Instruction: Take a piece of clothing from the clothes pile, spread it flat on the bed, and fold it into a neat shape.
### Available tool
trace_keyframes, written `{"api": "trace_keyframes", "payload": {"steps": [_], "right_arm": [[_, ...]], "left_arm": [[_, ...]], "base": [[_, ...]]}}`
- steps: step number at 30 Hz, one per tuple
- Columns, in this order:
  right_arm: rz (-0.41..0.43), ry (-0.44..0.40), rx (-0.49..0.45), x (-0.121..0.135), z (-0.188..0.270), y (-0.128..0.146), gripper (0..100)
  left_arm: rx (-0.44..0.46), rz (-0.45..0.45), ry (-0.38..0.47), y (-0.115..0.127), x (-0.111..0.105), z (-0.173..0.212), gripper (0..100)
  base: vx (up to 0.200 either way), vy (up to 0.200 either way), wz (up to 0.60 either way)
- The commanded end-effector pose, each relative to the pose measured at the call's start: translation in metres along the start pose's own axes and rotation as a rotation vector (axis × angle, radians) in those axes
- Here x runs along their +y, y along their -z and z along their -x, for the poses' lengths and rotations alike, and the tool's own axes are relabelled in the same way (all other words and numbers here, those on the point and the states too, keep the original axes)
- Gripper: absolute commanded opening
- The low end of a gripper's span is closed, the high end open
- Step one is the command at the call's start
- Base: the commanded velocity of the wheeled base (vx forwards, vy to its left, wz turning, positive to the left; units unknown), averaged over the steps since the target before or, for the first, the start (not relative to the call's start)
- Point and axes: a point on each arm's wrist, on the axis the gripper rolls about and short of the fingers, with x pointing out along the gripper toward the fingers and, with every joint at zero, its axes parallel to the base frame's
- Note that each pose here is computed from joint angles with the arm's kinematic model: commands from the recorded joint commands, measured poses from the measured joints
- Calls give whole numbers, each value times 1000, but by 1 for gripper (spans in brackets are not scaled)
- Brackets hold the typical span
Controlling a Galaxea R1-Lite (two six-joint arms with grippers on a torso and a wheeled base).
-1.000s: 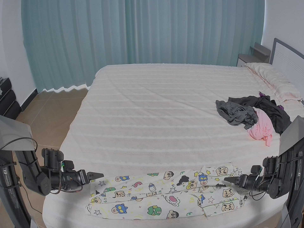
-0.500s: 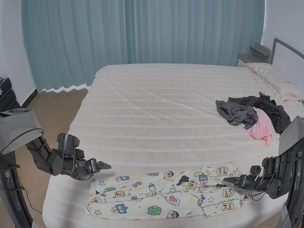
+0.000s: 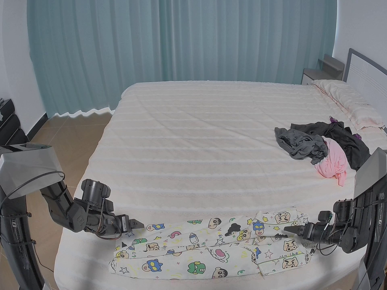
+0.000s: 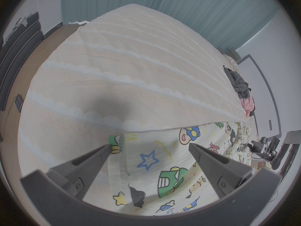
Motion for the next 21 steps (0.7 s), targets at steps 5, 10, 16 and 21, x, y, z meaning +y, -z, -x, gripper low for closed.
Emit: {"api": "trace_keyframes", "payload": {"steps": [5,10,16,21], "right_arm": [[6,-3,-9,0,0,-1,100],[5,-3,-8,0,0,-1,100],[5,-3,-8,0,0,-1,100],[5,-3,-8,0,0,-1,100]], "left_arm": [[-6,-9,-5,4,-2,-2,0],[-12,1,-4,2,-2,-2,0],[-19,9,-8,0,0,-2,0],[-53,54,-3,-9,1,0,0]], "base": [[0,0,0],[0,0,0],[0,0,0],[0,0,0]]}}
